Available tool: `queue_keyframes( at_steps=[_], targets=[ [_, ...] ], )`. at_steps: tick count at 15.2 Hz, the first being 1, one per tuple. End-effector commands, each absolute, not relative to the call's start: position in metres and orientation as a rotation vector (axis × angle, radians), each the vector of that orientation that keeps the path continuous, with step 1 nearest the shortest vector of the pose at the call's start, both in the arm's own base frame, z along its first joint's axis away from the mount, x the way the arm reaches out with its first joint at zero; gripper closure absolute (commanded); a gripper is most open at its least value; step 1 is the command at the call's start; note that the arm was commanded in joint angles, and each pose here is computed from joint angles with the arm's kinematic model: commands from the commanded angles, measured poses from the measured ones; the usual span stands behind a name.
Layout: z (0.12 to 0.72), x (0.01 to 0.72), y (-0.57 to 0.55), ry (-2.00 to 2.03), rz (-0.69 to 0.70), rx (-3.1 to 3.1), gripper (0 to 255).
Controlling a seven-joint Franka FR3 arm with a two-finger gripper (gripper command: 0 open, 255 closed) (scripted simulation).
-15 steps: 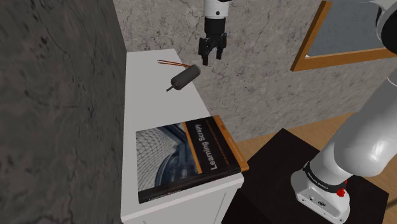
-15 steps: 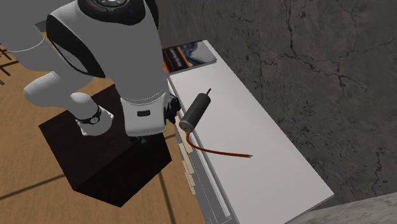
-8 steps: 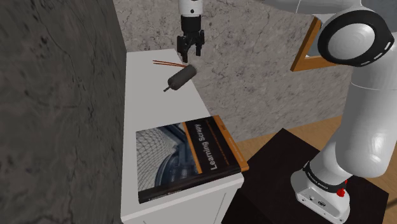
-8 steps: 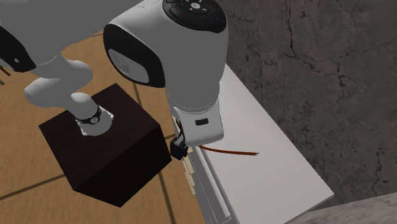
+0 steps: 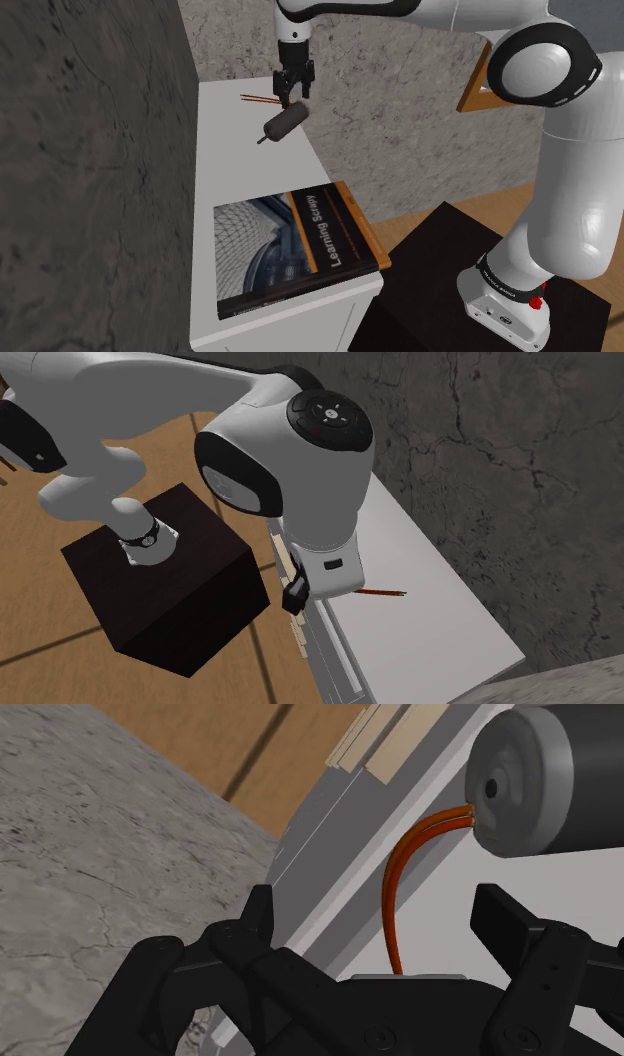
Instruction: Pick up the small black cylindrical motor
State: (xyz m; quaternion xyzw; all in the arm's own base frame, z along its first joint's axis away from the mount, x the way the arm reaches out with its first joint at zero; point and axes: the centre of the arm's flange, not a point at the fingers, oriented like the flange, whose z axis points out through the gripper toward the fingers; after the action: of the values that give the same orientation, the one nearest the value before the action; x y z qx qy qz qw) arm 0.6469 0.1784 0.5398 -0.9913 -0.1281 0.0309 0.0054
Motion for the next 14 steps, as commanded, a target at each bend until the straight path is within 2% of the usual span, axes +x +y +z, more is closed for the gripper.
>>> queue_keyframes(
  at_steps=[1,2,3,14],
  targets=[
    [0.533,0.646,0.179,-0.401,0.096,-3.103,0],
    [0.533,0.646,0.179,-0.401,0.096,-3.103,0],
    [0.533,0.646,0.179,-0.401,0.096,-3.103,255],
    [0.544,0.646,0.179,-0.401,0.096,-3.103,255]
  ],
)
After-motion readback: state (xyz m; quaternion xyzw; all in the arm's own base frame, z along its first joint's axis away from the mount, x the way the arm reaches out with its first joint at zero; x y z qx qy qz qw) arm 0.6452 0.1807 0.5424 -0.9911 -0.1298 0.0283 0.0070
